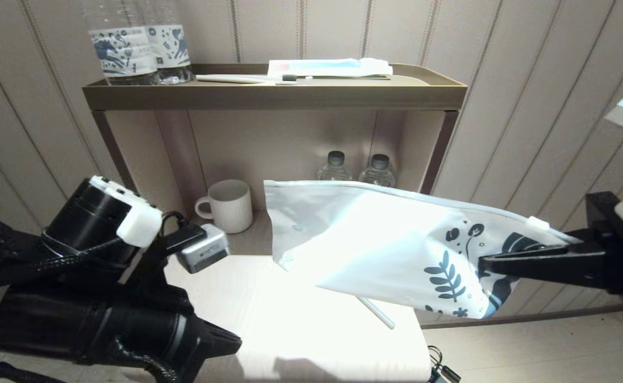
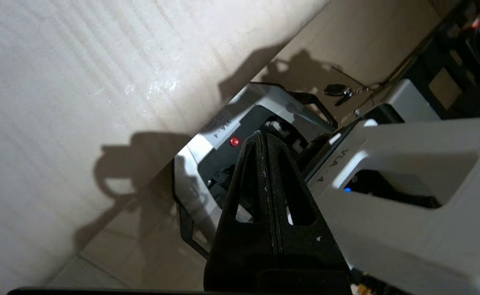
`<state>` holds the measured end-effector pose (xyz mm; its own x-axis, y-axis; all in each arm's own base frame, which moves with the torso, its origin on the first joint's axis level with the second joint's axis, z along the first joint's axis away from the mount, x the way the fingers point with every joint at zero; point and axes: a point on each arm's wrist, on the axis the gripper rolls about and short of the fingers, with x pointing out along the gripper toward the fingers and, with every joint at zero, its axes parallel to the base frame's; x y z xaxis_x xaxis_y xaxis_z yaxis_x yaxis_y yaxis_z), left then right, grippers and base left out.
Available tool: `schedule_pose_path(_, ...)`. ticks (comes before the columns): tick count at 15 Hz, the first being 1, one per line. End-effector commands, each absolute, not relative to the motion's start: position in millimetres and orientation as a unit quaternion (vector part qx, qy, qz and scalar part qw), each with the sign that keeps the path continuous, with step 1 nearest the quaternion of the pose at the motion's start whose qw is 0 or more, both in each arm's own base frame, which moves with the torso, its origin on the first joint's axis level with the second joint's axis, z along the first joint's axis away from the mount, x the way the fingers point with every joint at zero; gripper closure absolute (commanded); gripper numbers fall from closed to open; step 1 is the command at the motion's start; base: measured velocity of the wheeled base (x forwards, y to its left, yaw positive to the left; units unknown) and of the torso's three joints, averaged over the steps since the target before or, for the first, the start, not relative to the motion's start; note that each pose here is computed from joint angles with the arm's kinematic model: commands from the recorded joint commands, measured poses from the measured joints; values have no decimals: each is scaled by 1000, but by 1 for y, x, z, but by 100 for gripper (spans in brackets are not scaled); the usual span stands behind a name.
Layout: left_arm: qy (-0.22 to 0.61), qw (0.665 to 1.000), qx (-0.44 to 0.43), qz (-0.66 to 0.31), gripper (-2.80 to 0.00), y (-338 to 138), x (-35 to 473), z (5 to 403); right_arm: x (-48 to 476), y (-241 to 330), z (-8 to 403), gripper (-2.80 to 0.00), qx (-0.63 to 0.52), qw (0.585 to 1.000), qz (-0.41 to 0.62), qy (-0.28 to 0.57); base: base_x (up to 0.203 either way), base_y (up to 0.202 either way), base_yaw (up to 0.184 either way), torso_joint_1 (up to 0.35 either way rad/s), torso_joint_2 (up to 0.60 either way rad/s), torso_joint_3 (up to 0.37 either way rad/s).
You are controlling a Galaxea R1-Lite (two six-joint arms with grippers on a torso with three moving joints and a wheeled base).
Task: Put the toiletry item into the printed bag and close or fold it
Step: Pick up a toothbrush
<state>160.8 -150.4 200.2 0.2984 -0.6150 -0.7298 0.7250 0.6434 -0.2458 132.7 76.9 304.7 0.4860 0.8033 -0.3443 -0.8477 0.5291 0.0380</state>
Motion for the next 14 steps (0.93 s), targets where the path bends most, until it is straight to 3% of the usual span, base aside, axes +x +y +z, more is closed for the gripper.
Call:
schedule_pose_path(1, 438, 814, 47, -379, 0, -180, 161, 211, 129, 71, 311, 0, -60, 867, 470, 152, 0, 0, 0, 0, 0, 0)
schedule_pose_path(4, 506, 804, 5, -312, 0, -220, 182, 228, 127, 65, 320, 0, -30, 880, 450, 147, 0, 0, 0, 0, 0, 0)
schedule_pose_path(8, 611, 759, -7, -226, 0, -283, 201, 203, 125, 60, 324, 0, -22, 891, 432, 140, 0, 0, 0, 0, 0, 0)
schedule_pose_path(14, 633, 740, 3, -227, 0, -319, 185, 195, 121, 58, 325, 0, -16, 893, 428, 137, 0, 0, 0, 0, 0, 0)
